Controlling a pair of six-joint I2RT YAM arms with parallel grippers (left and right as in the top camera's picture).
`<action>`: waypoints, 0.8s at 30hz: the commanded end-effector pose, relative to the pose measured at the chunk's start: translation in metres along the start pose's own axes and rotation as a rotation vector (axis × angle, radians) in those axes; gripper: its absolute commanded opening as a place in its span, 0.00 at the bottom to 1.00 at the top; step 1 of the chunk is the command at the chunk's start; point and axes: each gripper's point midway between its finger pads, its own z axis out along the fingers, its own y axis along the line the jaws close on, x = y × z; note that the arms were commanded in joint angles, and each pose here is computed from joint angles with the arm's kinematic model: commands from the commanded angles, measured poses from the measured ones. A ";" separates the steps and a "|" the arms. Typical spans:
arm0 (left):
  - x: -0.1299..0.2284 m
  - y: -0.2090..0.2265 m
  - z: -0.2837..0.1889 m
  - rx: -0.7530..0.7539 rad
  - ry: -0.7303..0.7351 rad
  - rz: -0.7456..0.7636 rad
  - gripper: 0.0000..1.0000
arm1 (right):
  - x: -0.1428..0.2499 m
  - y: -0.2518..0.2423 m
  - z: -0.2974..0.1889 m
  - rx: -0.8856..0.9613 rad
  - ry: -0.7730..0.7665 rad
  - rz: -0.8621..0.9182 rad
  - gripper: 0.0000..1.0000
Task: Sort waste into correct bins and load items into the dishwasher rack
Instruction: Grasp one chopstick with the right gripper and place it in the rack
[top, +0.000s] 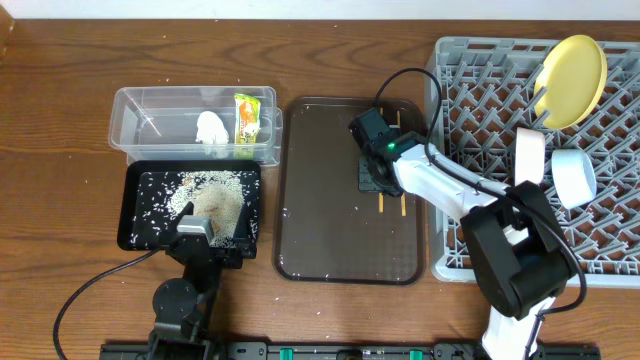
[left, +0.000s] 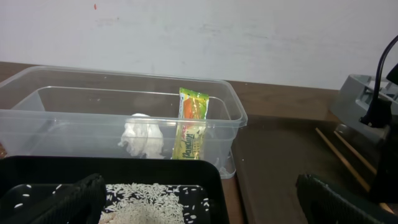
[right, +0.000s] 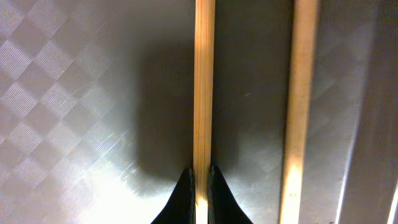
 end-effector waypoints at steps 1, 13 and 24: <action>0.016 0.006 0.001 -0.026 0.048 -0.011 1.00 | -0.012 0.016 -0.038 -0.126 -0.061 -0.107 0.01; 0.016 0.006 0.001 -0.026 0.048 -0.011 1.00 | -0.073 -0.074 -0.166 -0.125 -0.386 -0.155 0.01; 0.016 0.006 0.001 -0.026 0.048 -0.011 1.00 | -0.041 -0.129 -0.100 0.007 -0.103 -0.070 0.24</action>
